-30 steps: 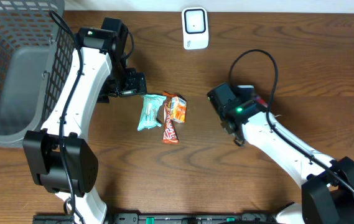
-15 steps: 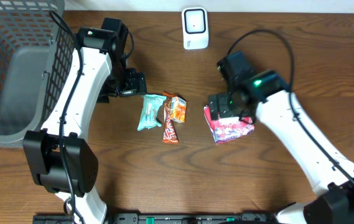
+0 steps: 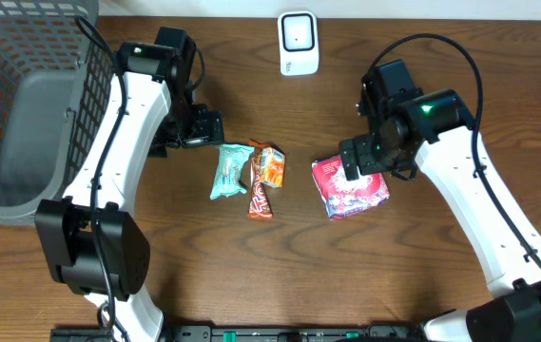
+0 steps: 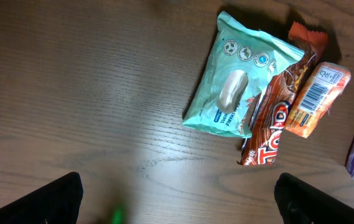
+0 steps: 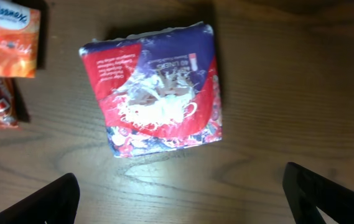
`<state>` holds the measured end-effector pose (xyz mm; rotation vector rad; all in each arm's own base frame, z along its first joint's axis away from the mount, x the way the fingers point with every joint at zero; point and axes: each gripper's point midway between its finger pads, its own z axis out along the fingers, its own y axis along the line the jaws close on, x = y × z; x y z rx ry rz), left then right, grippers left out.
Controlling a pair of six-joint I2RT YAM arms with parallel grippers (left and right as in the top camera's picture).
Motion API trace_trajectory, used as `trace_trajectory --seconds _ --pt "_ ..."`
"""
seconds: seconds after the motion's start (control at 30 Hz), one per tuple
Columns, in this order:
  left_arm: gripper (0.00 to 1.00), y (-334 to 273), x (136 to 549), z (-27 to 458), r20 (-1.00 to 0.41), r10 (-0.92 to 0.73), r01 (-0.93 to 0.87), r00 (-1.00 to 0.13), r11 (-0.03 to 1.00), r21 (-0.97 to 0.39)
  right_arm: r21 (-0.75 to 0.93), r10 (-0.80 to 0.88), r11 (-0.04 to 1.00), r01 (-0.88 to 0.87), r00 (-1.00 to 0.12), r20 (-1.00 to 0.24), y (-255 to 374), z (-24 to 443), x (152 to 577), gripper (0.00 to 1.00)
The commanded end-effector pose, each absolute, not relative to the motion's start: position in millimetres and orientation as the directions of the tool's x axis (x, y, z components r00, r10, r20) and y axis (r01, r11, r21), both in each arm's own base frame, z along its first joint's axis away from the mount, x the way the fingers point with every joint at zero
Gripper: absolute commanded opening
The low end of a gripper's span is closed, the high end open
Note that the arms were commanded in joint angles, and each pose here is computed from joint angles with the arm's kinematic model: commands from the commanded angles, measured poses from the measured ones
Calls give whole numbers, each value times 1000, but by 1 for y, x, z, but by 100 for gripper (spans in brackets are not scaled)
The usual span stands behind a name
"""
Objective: Scan the item barcode
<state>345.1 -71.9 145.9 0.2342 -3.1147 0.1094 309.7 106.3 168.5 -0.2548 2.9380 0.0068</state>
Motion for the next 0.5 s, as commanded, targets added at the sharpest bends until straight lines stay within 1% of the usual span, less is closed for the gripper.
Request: trace_trajectory --seconds 0.0,0.27,0.47 --pt "98 -68 344 148 14 -143 -144 -990 988 -58 39 -187 979 -198 -963 -196 116 173 308 99" --pt "98 -68 344 148 14 -143 -144 -990 988 -58 153 -185 964 -215 -964 -191 136 170 305 99" --pt "98 -68 344 148 14 -143 -144 -990 988 -58 160 -187 964 -214 -968 -166 136 156 300 99"
